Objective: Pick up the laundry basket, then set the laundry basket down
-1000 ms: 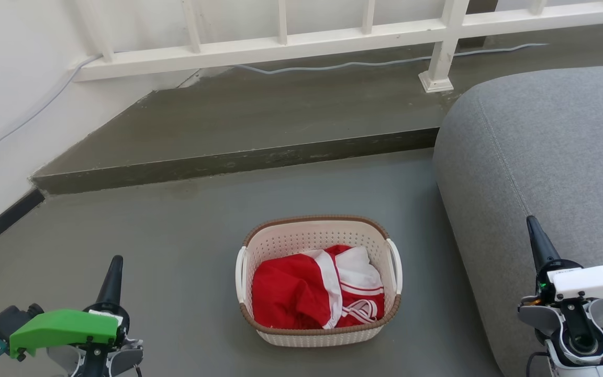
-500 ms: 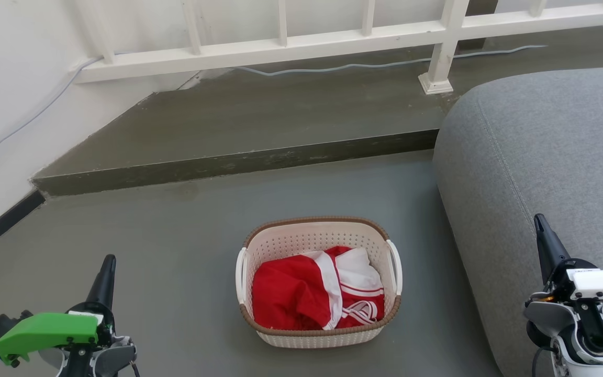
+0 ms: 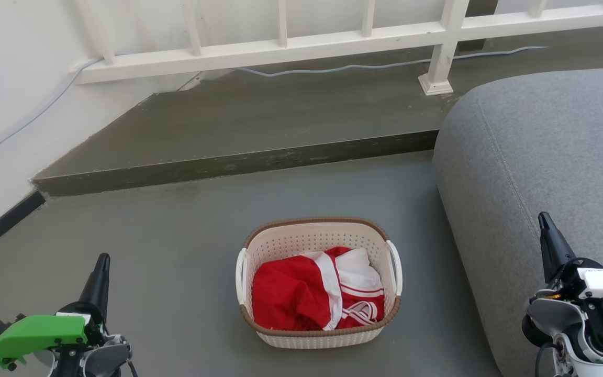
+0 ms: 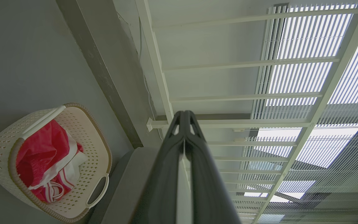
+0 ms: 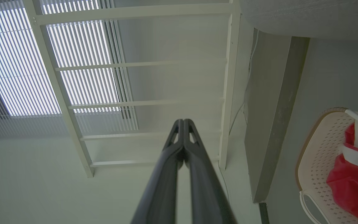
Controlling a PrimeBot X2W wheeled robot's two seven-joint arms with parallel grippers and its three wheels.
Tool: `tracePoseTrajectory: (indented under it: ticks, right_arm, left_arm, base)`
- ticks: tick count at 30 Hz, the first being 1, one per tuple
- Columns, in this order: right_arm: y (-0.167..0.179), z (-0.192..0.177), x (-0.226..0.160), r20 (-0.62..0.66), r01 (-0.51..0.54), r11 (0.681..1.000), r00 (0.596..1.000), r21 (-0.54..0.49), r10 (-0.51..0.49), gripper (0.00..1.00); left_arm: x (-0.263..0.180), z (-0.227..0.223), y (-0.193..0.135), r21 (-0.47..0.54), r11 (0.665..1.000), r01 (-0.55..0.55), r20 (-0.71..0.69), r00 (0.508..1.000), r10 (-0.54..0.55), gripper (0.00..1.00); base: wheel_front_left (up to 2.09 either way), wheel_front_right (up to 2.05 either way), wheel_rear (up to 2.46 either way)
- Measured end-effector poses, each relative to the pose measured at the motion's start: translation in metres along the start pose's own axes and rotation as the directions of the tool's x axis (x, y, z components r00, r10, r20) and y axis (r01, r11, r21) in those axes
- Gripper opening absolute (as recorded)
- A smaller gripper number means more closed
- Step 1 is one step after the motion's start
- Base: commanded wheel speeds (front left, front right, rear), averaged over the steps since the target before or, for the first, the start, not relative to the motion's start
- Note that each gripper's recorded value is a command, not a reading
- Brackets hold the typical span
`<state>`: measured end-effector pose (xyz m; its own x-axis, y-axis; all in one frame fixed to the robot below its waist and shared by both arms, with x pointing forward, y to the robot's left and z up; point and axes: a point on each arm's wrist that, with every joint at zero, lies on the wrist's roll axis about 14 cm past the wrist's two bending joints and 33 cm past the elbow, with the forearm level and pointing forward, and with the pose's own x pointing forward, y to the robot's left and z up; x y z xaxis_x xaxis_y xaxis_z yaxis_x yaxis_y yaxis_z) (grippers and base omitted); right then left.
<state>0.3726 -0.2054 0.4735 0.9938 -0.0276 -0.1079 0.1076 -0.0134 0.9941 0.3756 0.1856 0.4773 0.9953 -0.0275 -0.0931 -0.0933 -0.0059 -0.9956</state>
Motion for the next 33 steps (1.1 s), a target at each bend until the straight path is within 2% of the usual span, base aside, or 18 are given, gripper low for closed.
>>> tracePoseTrajectory:
  ticks: [33]
  right_arm:
    - [0.0008,0.0001,0.0002,0.0,-0.003,1.0,1.0,0.0,0.003,0.0]
  left_arm:
    - [0.0001,0.0003,-0.0004,0.0,1.0,0.001,0.001,1.0,-0.001,0.0]
  base:
    - [0.0,0.0,0.0]
